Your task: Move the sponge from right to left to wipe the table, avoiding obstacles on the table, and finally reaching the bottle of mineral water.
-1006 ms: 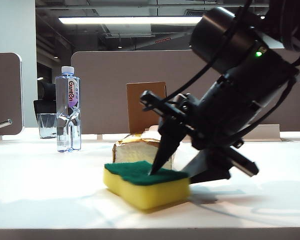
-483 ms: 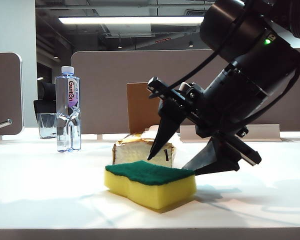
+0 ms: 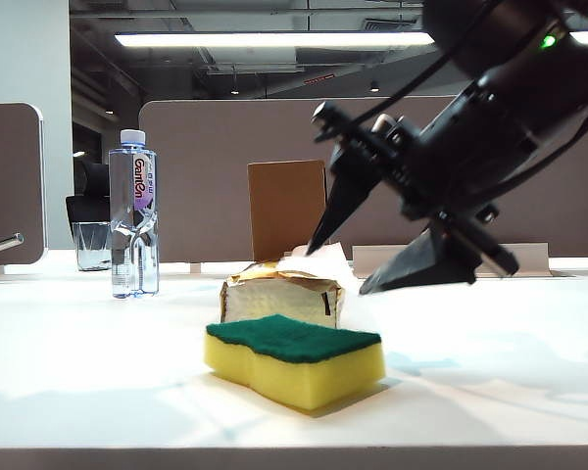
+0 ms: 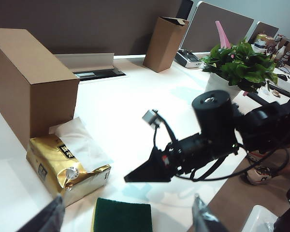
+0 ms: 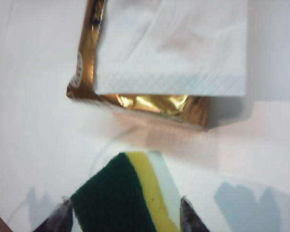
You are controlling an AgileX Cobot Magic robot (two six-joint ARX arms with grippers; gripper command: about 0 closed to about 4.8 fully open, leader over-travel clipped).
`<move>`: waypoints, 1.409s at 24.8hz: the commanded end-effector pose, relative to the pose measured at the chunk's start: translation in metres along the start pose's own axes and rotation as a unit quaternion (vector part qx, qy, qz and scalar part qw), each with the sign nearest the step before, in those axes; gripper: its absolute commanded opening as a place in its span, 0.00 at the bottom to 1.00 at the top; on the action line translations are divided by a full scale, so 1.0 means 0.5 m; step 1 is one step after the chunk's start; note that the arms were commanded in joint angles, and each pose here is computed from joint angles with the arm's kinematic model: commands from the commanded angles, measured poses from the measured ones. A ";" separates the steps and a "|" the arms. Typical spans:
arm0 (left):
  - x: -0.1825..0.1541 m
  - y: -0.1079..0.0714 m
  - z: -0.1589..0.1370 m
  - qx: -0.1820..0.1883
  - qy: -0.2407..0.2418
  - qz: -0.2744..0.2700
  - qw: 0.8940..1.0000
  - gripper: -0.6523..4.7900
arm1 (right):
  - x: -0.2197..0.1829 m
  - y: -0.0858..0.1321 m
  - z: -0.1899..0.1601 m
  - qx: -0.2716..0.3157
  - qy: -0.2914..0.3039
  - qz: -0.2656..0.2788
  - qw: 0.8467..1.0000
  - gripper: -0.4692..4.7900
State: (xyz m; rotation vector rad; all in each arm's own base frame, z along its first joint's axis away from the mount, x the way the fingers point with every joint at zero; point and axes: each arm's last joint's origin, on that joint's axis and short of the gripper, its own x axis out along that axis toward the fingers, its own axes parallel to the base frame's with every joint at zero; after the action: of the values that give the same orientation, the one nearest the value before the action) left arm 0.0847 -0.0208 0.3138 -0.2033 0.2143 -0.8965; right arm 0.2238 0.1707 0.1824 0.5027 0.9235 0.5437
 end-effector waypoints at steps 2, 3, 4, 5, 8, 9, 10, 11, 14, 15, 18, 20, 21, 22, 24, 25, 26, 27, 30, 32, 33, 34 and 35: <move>-0.001 -0.003 0.004 0.006 -0.004 -0.005 1.000 0.75 | -0.008 -0.010 0.001 -0.014 0.013 -0.016 1.000 0.63; -0.001 -0.003 0.004 0.006 -0.004 -0.005 1.000 0.75 | -0.010 -0.009 0.002 -0.017 0.011 -0.015 1.000 0.64; -0.001 -0.003 0.004 0.006 -0.004 -0.005 1.000 0.75 | -0.014 -0.008 0.005 -0.017 0.005 -0.014 1.000 0.66; -0.001 -0.003 0.004 0.006 -0.004 -0.005 1.000 0.75 | -0.025 -0.006 0.012 -0.017 -0.009 -0.012 1.000 0.66; -0.001 -0.003 0.004 0.006 -0.004 -0.005 1.000 0.75 | -0.052 -0.011 0.033 -0.025 -0.041 -0.014 0.999 0.66; -0.002 -0.003 0.004 0.006 -0.004 -0.005 1.000 0.75 | -0.066 -0.017 0.044 -0.023 -0.056 -0.017 0.998 0.66; -0.002 -0.004 0.004 0.006 -0.003 -0.005 1.000 0.75 | -0.075 -0.022 0.051 -0.026 -0.066 -0.019 0.997 0.66; -0.003 -0.005 0.003 0.005 -0.003 -0.005 1.000 0.75 | -0.090 -0.026 0.061 -0.029 -0.082 -0.021 0.996 0.66; -0.002 -0.007 0.001 0.001 0.002 -0.009 1.000 0.75 | -0.129 -0.034 0.082 -0.043 -0.121 -0.022 0.992 0.66; -0.002 -0.008 0.000 0.001 0.003 -0.012 1.000 0.75 | -0.145 -0.035 0.092 -0.046 -0.131 -0.028 0.990 0.66; -0.002 -0.010 -0.001 0.001 0.004 -0.015 1.000 0.75 | -0.171 -0.029 0.115 -0.074 -0.128 -0.050 0.988 0.66; -0.002 -0.009 -0.002 -0.002 0.006 -0.015 1.000 0.75 | -0.199 -0.018 0.146 -0.098 -0.127 -0.071 0.984 0.68; -0.002 -0.009 -0.003 -0.004 0.007 -0.015 1.000 0.75 | -0.207 -0.014 0.155 -0.102 -0.131 -0.075 0.983 0.68; -0.002 -0.009 -0.003 -0.005 0.008 -0.015 1.000 0.75 | -0.225 -0.005 0.174 -0.112 -0.142 -0.082 0.980 0.68; -0.002 -0.010 -0.004 -0.006 0.009 -0.018 1.000 0.75 | -0.241 -0.002 0.190 -0.123 -0.148 -0.091 0.977 0.68; -0.002 -0.011 -0.004 -0.006 0.010 -0.025 1.000 0.75 | -0.251 0.000 0.197 -0.130 -0.149 -0.101 0.975 0.68; -0.002 -0.011 -0.004 -0.006 0.011 -0.028 1.000 0.75 | -0.261 0.000 0.203 -0.139 -0.145 -0.112 0.973 0.68; -0.002 -0.011 -0.004 -0.006 0.011 -0.028 1.000 0.75 | -0.278 -0.002 0.211 -0.148 -0.141 -0.135 0.970 0.68; -0.002 -0.011 -0.004 -0.006 0.011 -0.029 0.999 0.75 | -0.320 -0.018 0.217 -0.158 -0.133 -0.186 0.961 0.68; -0.002 -0.011 -0.004 -0.006 0.011 -0.029 0.999 0.75 | -0.352 -0.033 0.212 -0.146 -0.134 -0.208 0.958 0.68; -0.002 -0.011 -0.005 -0.008 0.012 -0.029 0.999 0.75 | -0.373 -0.042 0.207 -0.143 -0.134 -0.221 0.955 0.68; -0.002 -0.011 -0.005 -0.009 0.013 -0.029 0.999 0.75 | -0.388 -0.046 0.203 -0.143 -0.135 -0.229 0.953 0.68; -0.002 -0.011 -0.006 -0.011 0.015 -0.029 0.999 0.75 | -0.413 -0.052 0.194 -0.141 -0.140 -0.242 0.950 0.68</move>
State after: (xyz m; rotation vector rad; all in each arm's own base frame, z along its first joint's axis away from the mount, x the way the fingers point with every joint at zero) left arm 0.0800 -0.0234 0.3108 -0.2207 0.2519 -0.9466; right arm 0.2174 0.0087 0.3342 0.1009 0.6617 0.1458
